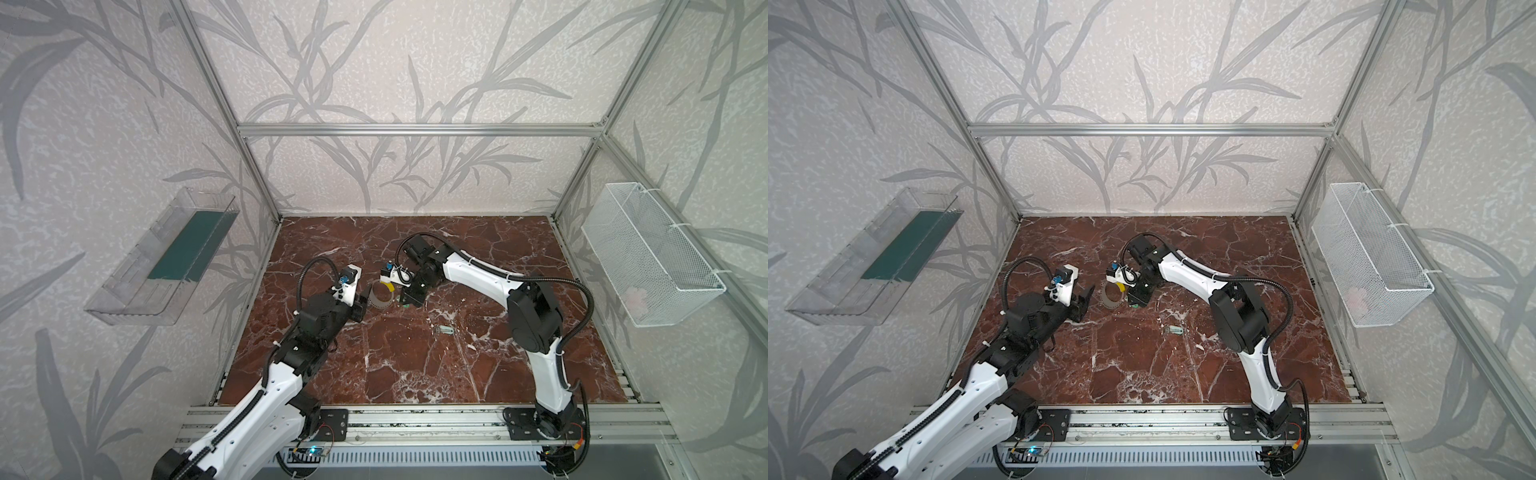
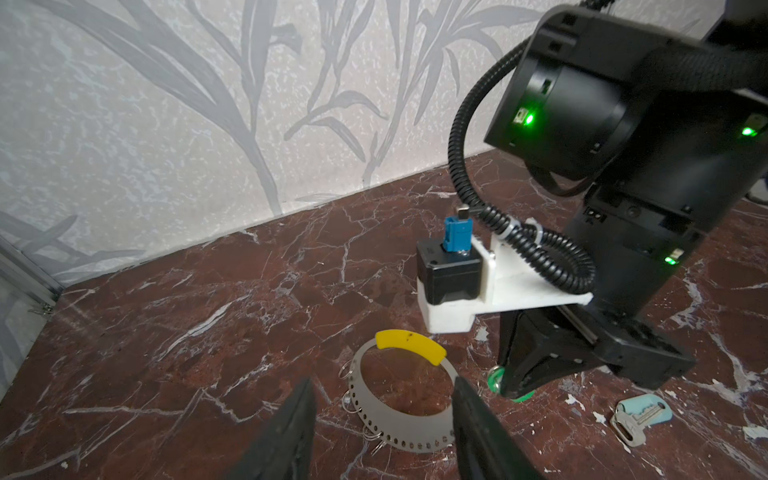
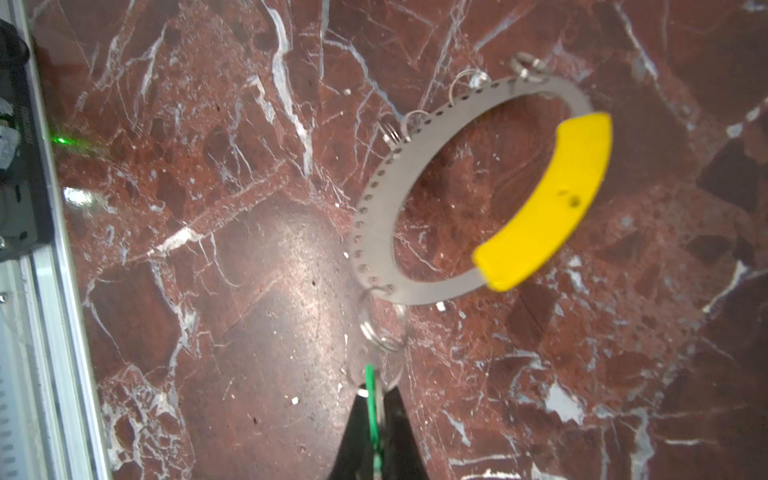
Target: Put the keys on the keyring
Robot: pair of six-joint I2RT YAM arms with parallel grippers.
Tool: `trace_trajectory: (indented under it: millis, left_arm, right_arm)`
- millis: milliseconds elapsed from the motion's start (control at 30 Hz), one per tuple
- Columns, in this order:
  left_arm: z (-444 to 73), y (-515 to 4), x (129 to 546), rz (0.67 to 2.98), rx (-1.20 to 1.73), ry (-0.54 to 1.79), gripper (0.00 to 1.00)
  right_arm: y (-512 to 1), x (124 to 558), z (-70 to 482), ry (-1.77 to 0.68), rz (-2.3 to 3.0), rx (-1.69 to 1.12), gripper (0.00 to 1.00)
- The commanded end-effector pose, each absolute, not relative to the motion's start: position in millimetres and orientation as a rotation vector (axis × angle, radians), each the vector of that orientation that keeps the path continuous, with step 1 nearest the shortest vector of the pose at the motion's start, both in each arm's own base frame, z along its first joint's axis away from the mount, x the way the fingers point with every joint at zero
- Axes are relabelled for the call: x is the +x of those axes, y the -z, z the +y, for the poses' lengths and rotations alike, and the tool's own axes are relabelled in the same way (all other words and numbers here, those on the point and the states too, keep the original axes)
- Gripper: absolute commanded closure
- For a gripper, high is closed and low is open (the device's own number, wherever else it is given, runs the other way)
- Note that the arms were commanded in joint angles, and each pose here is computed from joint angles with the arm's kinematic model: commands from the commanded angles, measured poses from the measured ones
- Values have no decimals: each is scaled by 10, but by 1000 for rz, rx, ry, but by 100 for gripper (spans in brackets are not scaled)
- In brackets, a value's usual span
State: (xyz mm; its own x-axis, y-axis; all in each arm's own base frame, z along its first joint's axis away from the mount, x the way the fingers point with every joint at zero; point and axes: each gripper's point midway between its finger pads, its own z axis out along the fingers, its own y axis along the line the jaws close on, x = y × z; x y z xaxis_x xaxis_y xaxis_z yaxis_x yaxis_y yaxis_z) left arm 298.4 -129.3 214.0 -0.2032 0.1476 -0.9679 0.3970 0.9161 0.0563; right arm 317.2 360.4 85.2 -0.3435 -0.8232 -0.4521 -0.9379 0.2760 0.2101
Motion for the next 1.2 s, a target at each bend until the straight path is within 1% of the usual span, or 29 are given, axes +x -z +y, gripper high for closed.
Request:
trace_trajectory:
  millis: [0, 233, 533, 733, 933, 1033, 1067, 1133, 1167]
  left_arm:
    - [-1355, -2195, 3044, 1762, 405, 274, 47]
    - [-1460, -2080, 3168, 1797, 415, 306, 50]
    - [-1540, -1965, 3220, 1835, 444, 326, 52]
    - [-1578, -1892, 3262, 1859, 456, 332, 53]
    - [-1626, -1803, 3297, 1891, 482, 339, 53]
    - [-1701, -1746, 3332, 1914, 521, 359, 53]
    - [-1736, -1721, 3348, 1923, 539, 368, 53]
    - [-1801, -1673, 3382, 1939, 577, 384, 53]
    - [-1826, -1652, 3407, 1950, 594, 386, 54]
  right_arm:
    - [-856, 3225, 3256, -547, 2282, -1710, 100]
    - [-699, 3395, 2911, -518, 2333, -1681, 100]
    - [-484, 3403, 2649, -477, 2400, -1697, 100]
    - [-455, 3386, 2579, -457, 2424, -1689, 100]
    - [-321, 3457, 2263, -397, 2540, -1614, 100]
    - [-330, 3537, 2145, -380, 2559, -1557, 95]
    - [-349, 3574, 2113, -380, 2558, -1533, 90]
    - [-387, 3622, 2069, -380, 2559, -1506, 77]
    - [-399, 3639, 2047, -379, 2562, -1495, 73]
